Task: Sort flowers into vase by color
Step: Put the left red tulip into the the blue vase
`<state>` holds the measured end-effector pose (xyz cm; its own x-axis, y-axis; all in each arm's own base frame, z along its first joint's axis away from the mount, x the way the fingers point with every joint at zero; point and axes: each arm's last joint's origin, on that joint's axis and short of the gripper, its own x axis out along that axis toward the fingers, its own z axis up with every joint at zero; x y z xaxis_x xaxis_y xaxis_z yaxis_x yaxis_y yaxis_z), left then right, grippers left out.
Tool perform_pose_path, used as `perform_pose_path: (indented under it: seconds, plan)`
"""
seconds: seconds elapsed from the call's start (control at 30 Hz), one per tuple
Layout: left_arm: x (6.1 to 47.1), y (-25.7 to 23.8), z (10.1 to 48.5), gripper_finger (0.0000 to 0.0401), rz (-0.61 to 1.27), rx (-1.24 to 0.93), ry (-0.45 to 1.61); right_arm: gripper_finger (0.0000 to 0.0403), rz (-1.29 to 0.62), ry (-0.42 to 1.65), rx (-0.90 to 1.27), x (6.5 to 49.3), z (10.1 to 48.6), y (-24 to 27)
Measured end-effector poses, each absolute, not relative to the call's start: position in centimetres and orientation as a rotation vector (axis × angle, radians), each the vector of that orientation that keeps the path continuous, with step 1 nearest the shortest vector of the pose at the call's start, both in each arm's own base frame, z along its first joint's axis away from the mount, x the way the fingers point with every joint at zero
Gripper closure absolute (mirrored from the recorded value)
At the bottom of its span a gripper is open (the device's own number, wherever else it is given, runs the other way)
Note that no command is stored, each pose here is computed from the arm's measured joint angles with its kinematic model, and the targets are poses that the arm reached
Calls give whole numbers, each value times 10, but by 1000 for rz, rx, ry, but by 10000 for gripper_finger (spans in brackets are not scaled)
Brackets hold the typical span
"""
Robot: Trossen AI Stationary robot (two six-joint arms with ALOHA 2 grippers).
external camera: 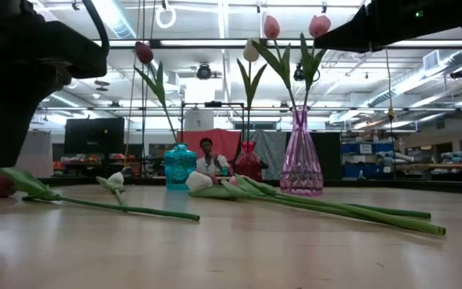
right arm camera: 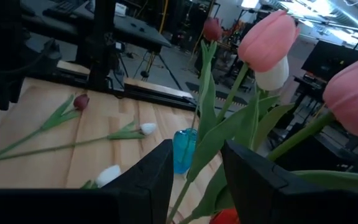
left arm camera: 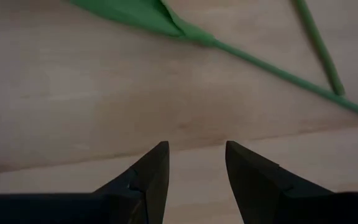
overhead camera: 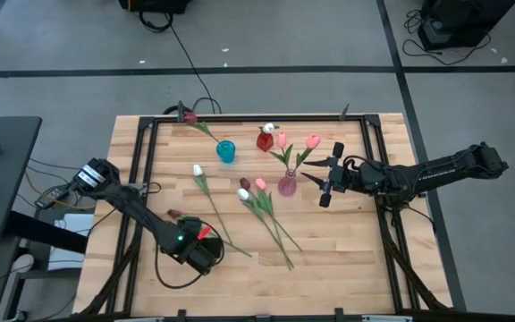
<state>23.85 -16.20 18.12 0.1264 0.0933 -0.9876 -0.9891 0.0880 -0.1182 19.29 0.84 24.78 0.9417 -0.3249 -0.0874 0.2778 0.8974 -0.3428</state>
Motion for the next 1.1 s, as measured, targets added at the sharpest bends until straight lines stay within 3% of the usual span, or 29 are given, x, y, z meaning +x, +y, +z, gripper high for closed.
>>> perform_pose_path:
  seconds: [0.3, 0.6, 0.83, 1.1]
  plan:
    - [247, -130, 177, 238, 1206, -1063, 1013, 253, -268, 137, -332, 193, 248, 10]
    - [255, -105, 152, 238, 1127, -1111, 1057, 253, -267, 138, -332, 193, 248, 10]
    - [255, -100, 152, 238, 1138, -1106, 1101, 253, -266, 141, -333, 193, 247, 10]
    - [266, -104, 164, 238, 997, -1046, 1136, 253, -266, 141, -332, 193, 247, 10]
